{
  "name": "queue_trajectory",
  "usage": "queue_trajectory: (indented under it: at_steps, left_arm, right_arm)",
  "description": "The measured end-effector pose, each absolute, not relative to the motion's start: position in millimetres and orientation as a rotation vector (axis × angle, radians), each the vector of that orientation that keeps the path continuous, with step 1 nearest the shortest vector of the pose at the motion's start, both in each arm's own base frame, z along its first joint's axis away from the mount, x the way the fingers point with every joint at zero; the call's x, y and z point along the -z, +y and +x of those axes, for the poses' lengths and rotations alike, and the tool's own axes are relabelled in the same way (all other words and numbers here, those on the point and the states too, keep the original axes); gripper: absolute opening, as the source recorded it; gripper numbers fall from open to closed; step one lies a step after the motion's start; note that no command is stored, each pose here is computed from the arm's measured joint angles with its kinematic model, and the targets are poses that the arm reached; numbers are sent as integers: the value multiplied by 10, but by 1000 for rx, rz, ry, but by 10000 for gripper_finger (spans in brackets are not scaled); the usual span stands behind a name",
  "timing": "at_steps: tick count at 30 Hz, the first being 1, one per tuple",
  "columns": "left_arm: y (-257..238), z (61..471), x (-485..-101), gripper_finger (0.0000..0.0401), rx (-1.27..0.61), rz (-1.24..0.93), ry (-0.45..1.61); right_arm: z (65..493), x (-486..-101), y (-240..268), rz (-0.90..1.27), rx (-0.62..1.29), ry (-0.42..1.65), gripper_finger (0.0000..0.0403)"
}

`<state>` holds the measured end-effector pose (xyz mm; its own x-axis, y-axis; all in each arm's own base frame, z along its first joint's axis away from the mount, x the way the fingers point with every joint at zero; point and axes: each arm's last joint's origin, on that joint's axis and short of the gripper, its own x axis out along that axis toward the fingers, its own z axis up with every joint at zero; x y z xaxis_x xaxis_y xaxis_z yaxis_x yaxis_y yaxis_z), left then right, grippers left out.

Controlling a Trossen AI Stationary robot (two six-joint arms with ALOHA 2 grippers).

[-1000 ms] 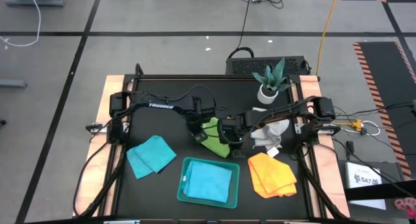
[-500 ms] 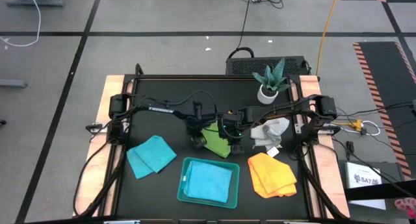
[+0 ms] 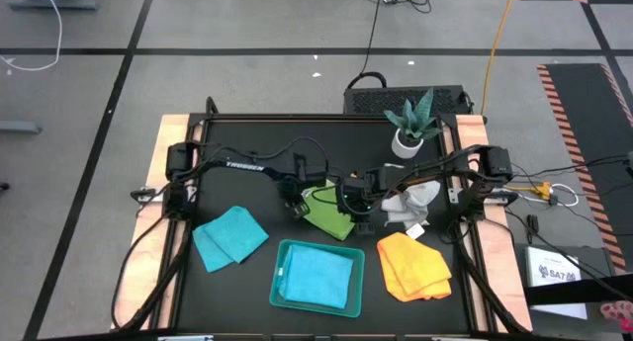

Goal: Fold microfiber towels
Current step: Put the folded green microfiber cloth into the green transparent bin

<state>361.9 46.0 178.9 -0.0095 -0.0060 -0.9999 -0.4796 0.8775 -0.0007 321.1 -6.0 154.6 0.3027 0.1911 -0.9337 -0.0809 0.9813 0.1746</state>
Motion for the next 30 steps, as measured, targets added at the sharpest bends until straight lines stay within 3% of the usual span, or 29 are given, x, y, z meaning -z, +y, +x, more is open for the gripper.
queue_trajectory:
  at_steps: [12, 19, 30]
  left_arm:
    - [608, 3417, -1908, 152, -494, -380, 1656]
    - [629, 3429, -1909, 152, -561, -386, 1625]
    - [1017, 3546, -1911, 152, -601, -482, 1397]
  right_arm:
    - [3121, -1419, -377, 61, -95, 1246, 46]
    - [3104, -1436, -763, 1, -38, 1187, 39]
    - [3039, -1743, -1267, 64, 87, 1139, 38]
